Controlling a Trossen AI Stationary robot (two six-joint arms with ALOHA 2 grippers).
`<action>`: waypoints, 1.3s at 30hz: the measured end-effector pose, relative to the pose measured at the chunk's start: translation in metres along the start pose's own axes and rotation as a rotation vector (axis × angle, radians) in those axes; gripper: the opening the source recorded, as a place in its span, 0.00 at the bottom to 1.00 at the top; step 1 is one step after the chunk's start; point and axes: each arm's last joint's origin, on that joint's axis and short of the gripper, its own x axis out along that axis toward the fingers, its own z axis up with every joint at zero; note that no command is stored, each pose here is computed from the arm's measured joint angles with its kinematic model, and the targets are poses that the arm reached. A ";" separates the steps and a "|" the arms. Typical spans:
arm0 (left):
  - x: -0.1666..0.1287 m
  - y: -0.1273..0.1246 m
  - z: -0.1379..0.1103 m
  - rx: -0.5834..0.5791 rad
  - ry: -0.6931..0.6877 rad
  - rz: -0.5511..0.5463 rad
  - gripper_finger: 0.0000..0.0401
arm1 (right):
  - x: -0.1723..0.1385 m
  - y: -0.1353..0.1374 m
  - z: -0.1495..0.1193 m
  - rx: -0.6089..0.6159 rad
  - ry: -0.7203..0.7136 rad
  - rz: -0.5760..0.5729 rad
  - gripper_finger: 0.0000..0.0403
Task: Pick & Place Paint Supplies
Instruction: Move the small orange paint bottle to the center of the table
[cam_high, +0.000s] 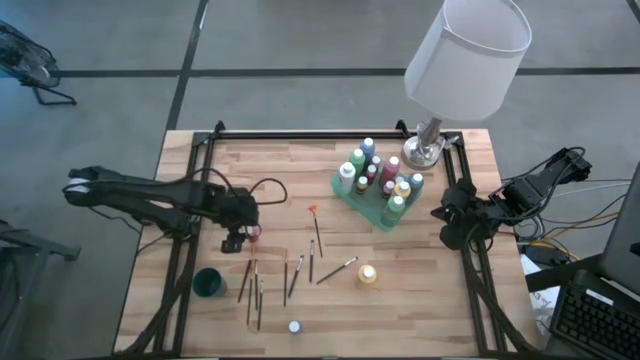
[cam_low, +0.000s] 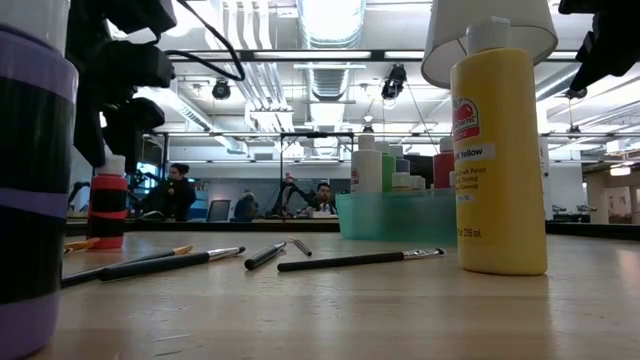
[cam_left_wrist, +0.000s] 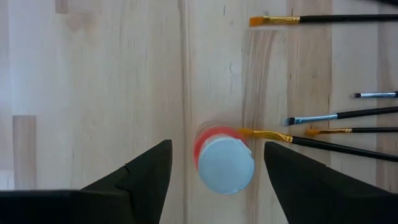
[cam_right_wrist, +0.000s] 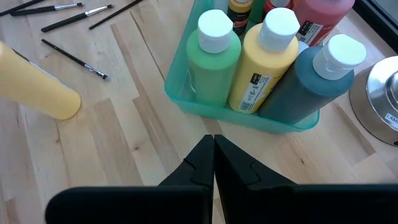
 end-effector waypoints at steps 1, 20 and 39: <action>0.000 0.000 0.000 -0.004 0.002 0.000 0.65 | 0.000 0.000 0.000 0.000 0.000 0.000 0.02; 0.001 0.000 0.000 -0.038 0.004 -0.003 0.41 | 0.000 0.000 0.000 0.000 0.000 0.000 0.02; -0.004 0.000 0.007 -0.015 -0.019 -0.004 0.33 | 0.000 0.000 0.000 0.000 0.000 0.000 0.02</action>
